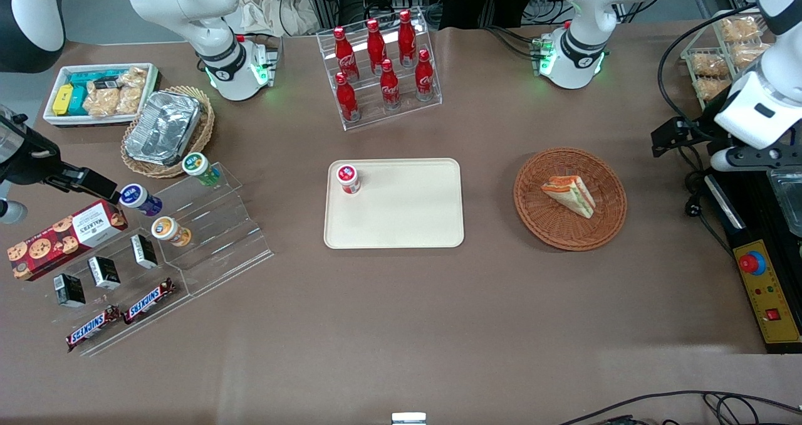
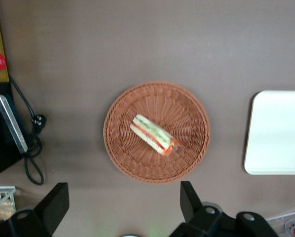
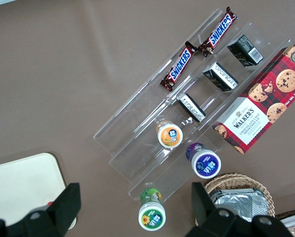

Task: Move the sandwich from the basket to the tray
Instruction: 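Move the left gripper over the wicker basket above the sandwich, then lower the open left gripper onto the wrapped sandwich in the basket, then close the left gripper on the sandwich and lift it, then carry the sandwich with the left gripper over the cream tray, then lower the sandwich onto the tray and open the left gripper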

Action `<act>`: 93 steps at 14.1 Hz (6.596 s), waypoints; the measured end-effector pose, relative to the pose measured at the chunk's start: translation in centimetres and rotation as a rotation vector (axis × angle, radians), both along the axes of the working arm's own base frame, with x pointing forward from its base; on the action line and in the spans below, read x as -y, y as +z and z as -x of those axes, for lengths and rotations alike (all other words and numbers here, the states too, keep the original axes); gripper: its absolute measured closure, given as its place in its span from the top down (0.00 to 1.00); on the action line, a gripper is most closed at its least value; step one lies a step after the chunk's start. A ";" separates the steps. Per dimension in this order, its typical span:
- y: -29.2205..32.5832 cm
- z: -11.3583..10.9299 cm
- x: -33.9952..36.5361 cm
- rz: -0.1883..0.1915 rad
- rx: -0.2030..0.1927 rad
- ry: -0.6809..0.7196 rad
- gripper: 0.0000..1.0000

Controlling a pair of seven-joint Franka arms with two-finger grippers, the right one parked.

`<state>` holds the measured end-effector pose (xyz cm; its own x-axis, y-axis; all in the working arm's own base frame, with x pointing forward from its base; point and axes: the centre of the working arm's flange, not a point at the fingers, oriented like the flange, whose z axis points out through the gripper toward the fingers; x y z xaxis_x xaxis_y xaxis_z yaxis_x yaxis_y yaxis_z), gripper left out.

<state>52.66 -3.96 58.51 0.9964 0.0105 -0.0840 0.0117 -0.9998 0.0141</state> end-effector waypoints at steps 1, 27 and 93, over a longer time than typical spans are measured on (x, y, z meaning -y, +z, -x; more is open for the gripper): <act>-0.6 0.3 0.0 0.004 -0.026 0.003 1.00; -24.8 9.8 4.3 -0.008 0.112 0.763 1.00; -24.8 6.9 37.4 0.098 0.088 0.048 0.16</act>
<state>45.71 -41.35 33.67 0.9985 0.0543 0.0011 0.0539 -0.9920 0.1144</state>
